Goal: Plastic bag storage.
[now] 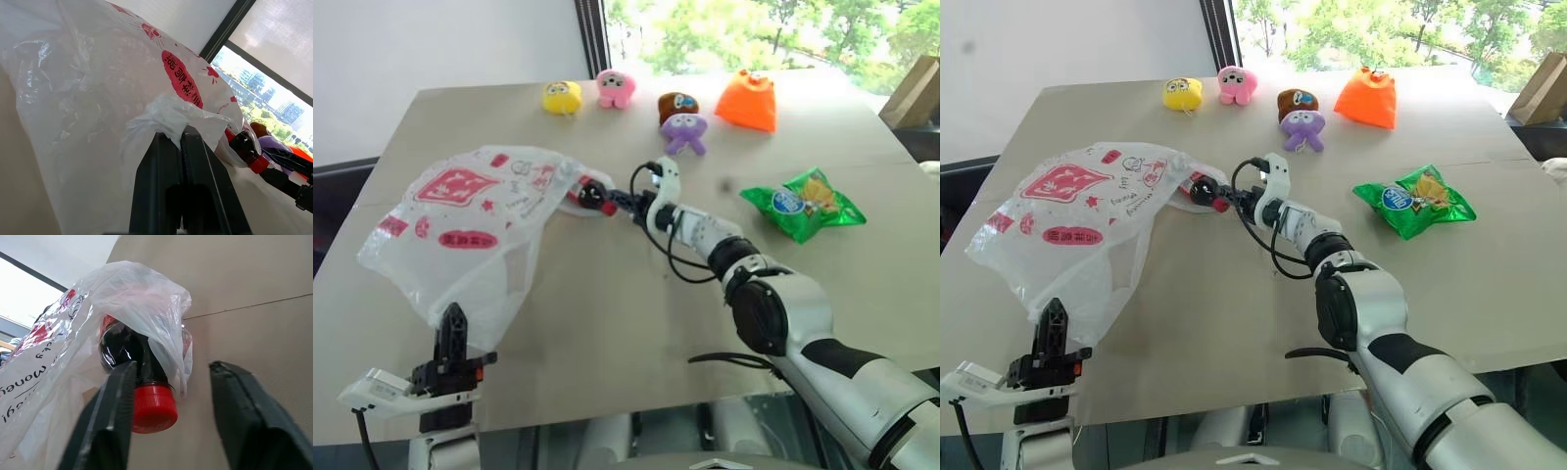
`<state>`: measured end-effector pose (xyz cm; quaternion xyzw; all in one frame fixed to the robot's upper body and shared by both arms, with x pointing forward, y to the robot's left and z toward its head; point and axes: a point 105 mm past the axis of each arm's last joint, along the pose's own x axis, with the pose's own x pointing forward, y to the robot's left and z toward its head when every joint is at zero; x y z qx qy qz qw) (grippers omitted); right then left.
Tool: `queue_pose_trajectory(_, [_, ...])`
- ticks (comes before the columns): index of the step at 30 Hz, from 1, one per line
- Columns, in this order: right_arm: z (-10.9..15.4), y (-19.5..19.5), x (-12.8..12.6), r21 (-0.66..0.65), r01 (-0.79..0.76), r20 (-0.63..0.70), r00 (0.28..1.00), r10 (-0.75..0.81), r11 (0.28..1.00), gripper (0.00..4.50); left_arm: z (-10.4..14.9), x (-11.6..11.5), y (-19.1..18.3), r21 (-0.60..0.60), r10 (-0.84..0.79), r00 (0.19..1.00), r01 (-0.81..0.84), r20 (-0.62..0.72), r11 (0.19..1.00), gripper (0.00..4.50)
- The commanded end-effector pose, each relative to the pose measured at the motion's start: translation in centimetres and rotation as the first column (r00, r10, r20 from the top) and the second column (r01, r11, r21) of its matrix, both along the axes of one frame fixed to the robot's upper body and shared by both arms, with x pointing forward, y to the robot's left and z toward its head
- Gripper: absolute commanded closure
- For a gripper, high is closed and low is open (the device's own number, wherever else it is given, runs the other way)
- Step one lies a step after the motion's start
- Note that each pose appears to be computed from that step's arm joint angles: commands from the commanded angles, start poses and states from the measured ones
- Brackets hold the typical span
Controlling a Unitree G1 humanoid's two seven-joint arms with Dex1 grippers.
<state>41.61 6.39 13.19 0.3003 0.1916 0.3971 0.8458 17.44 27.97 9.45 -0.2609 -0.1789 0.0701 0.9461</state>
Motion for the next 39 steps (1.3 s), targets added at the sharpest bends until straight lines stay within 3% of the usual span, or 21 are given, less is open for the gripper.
queue_pose_trajectory(1, [1.3, 5.0, -2.6, 0.021, -0.124, 0.045, 0.991, 0.123, 0.992, 3.71, 0.4, -0.5, 0.1, 0.039, 0.009, 1.000, -0.009, 0.009, 0.999, 4.50])
queue_pose_trajectory(3, [1.2, 5.2, -2.7, 0.005, -0.126, 0.053, 0.991, 0.125, 0.992, 4.46, 0.4, -0.6, 0.0, 0.043, 0.010, 1.000, -0.010, 0.009, 0.999, 4.50])
queue_pose_trajectory(11, [1.3, 6.1, -3.3, -0.004, -0.156, 0.070, 0.985, 0.156, 0.988, 4.46, 0.2, -1.0, -0.3, 0.053, 0.008, 1.000, -0.008, 0.002, 0.999, 4.50])
queue_pose_trajectory(15, [2.1, 6.9, -4.4, 0.069, -0.253, 0.074, 0.966, 0.248, 0.965, 4.46, 0.2, -1.1, -0.4, 0.059, 0.000, 1.000, 0.001, -0.005, 0.998, 4.50])
queue_pose_trajectory(19, [3.2, 7.3, -6.8, 0.156, -0.475, 0.125, 0.879, 0.460, 0.866, 4.46, 0.0, -0.3, -0.9, 0.063, -0.030, 1.000, 0.031, -0.008, 0.998, 4.50])
queue_pose_trajectory(24, [3.5, 6.3, -7.4, 0.220, -0.549, 0.145, 0.836, 0.529, 0.807, 4.46, 0.3, 0.9, -1.7, 0.089, -0.089, 0.996, 0.089, -0.003, 0.992, 4.50])
queue_pose_trajectory(26, [3.7, 5.8, -7.1, 0.238, -0.534, 0.148, 0.845, 0.513, 0.811, 4.46, 0.6, 1.5, -2.0, 0.099, -0.117, 0.993, 0.116, 0.005, 0.988, 4.50])
queue_pose_trajectory(32, [3.4, 4.0, -3.8, 0.129, -0.340, 0.202, 0.929, 0.311, 0.932, 4.46, 0.6, 2.2, -2.7, 0.111, -0.165, 0.986, 0.163, 0.004, 0.980, 4.50])
queue_pose_trajectory(35, [4.8, 2.9, -2.4, 0.127, -0.252, 0.277, 0.938, 0.210, 0.959, 3.14, 0.3, 2.3, -2.8, 0.113, -0.167, 0.986, 0.166, -0.001, 0.980, 4.50])
queue_pose_trajectory(39, [4.9, 2.9, -1.8, -0.033, -0.180, 0.405, 0.897, 0.178, 0.983, 1.44, 0.1, 2.3, -3.1, 0.115, -0.177, 0.984, 0.176, -0.007, 0.978, 4.50])
